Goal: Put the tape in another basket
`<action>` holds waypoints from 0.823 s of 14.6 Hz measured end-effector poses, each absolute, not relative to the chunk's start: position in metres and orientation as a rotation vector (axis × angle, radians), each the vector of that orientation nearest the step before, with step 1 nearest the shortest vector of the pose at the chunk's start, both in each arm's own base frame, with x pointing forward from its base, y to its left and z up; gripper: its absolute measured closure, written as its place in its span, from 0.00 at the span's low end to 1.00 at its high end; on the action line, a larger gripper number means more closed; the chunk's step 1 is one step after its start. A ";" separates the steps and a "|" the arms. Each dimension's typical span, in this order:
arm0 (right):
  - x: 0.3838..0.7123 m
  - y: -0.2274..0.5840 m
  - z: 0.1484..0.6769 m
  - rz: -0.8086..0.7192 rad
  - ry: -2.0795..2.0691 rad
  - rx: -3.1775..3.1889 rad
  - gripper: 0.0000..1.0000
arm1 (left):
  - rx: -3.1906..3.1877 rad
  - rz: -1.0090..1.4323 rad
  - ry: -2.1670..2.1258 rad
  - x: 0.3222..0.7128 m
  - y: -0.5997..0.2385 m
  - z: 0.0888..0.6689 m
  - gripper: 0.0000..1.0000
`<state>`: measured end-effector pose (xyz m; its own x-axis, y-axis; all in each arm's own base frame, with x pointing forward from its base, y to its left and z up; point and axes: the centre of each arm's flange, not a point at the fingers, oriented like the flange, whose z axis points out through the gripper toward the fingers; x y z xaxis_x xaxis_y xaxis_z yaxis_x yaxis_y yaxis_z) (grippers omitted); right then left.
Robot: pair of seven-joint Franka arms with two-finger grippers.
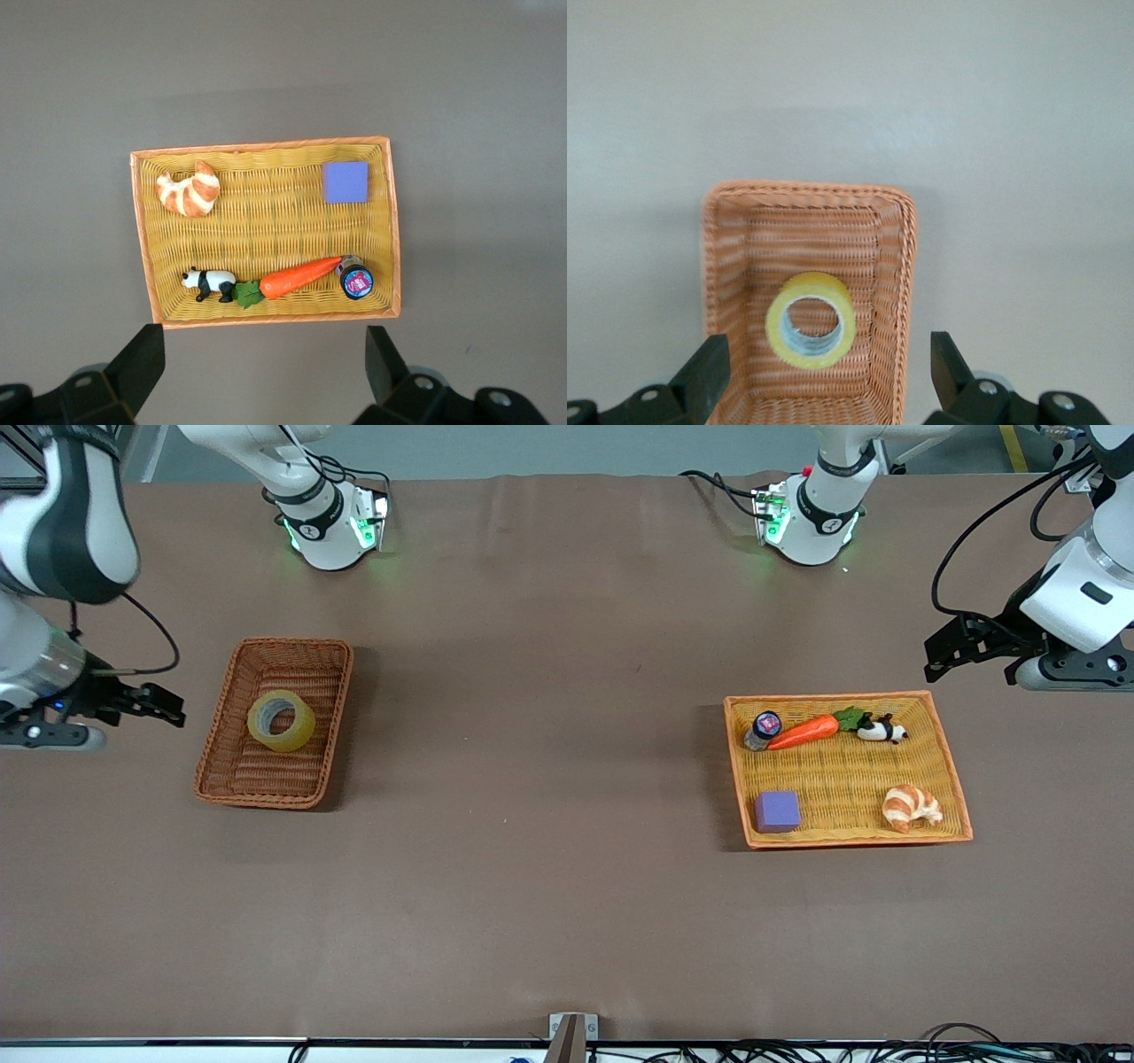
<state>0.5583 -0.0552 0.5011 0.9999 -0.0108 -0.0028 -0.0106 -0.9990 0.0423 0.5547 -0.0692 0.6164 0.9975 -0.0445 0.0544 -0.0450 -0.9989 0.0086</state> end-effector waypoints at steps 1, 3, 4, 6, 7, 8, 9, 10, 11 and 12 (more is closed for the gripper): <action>0.562 -0.044 0.523 0.010 -0.027 3.098 0.00 | 3.130 0.089 -0.068 0.555 -0.068 0.618 0.00; 0.565 -0.026 0.564 0.043 -0.094 3.097 0.00 | 3.129 0.095 -0.060 0.555 -0.066 0.620 0.00; 0.566 -0.019 0.583 0.057 -0.132 3.096 0.00 | 3.129 0.098 -0.057 0.556 -0.065 0.620 0.00; 0.561 -0.009 0.621 0.065 -0.167 3.095 0.00 | 3.135 0.096 -0.059 0.555 -0.064 0.620 0.00; 0.558 -0.007 0.637 0.068 -0.169 3.096 0.00 | 3.142 0.094 -0.061 0.555 -0.064 0.620 0.00; 0.555 -0.005 0.651 0.067 -0.167 3.097 0.00 | 3.145 0.093 -0.064 0.555 -0.064 0.620 0.00; 0.551 -0.003 0.661 0.058 -0.163 3.097 0.00 | 3.146 0.091 -0.067 0.555 -0.065 0.620 0.00; 0.548 -0.001 0.665 0.040 -0.159 3.097 0.00 | 3.146 0.089 -0.069 0.555 -0.066 0.620 0.00; 0.547 0.001 0.665 0.019 -0.154 3.097 0.00 | 3.146 0.087 -0.071 0.554 -0.066 0.620 0.00; 0.548 0.002 0.661 0.002 -0.151 3.096 0.00 | 3.146 0.086 -0.072 0.554 -0.066 0.620 0.00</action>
<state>0.5475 0.0017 0.6614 0.9953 -0.0972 0.0032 -0.0972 -0.9944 0.0413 0.5541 -0.0664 0.6204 0.9975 -0.0459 0.0543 -0.0455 -0.9989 -0.0080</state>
